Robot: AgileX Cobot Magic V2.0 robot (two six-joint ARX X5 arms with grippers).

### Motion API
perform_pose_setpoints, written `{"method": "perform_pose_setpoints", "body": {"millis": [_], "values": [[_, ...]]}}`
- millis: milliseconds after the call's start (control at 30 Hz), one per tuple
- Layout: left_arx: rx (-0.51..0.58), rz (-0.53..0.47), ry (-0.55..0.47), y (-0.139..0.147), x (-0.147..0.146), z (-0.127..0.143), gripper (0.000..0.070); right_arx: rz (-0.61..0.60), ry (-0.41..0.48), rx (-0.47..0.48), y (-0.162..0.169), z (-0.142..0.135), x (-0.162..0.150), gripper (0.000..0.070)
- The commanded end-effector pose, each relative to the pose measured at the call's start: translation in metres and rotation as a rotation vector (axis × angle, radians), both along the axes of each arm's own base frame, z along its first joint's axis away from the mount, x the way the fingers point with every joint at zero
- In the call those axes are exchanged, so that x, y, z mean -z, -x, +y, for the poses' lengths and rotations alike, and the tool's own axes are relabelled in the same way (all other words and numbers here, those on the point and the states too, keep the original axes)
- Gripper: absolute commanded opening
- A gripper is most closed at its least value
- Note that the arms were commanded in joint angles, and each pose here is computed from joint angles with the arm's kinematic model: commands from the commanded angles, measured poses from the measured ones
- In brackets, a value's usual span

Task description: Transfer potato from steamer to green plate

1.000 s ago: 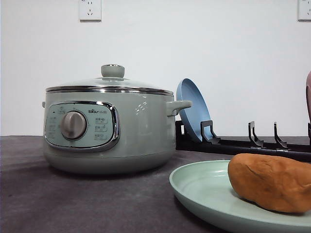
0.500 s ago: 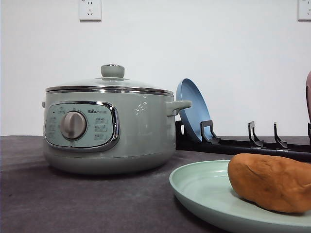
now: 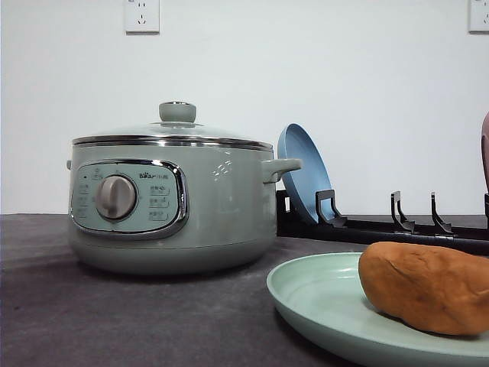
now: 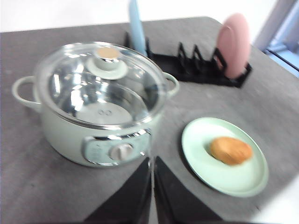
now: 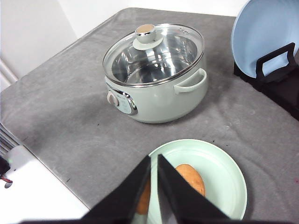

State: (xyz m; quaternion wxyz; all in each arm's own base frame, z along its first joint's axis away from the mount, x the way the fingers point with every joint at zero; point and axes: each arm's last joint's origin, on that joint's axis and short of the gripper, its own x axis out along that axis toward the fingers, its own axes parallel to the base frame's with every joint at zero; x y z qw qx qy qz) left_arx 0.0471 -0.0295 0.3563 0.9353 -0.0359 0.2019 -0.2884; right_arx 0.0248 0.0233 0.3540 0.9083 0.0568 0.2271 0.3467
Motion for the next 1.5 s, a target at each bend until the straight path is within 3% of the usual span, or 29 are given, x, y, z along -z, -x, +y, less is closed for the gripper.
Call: {"method": "perform_pose_setpoints", "body": {"millis": [0, 233, 400, 533, 767, 1467], "values": [[-0.033, -0.034, 0.012, -0.008, 0.01, -0.001, 0.0, -0.019, -0.009, -0.01, 0.001, 0.0, -0.004, 0.0013], [-0.255, -0.2, 0.045, -0.037, 0.091, 0.006, 0.0, -0.019, -0.009, -0.01, 0.001, 0.0, -0.004, 0.0013], [-0.373, -0.227, 0.038, -0.045, 0.148, 0.016, 0.0, -0.019, -0.009, -0.01, 0.001, 0.0, -0.004, 0.0013], [-0.482, -0.23, 0.016, -0.046, 0.175, 0.021, 0.0, -0.019, -0.009, -0.01, 0.001, 0.0, -0.004, 0.0013], [-0.608, -0.269, -0.002, -0.046, 0.188, 0.026, 0.0, -0.02, -0.009, -0.01, 0.001, 0.0, -0.004, 0.0013], [-0.564, -0.22, -0.064, -0.048, 0.207, 0.025, 0.0, -0.019, -0.009, -0.01, 0.001, 0.0, -0.004, 0.0013]]}}
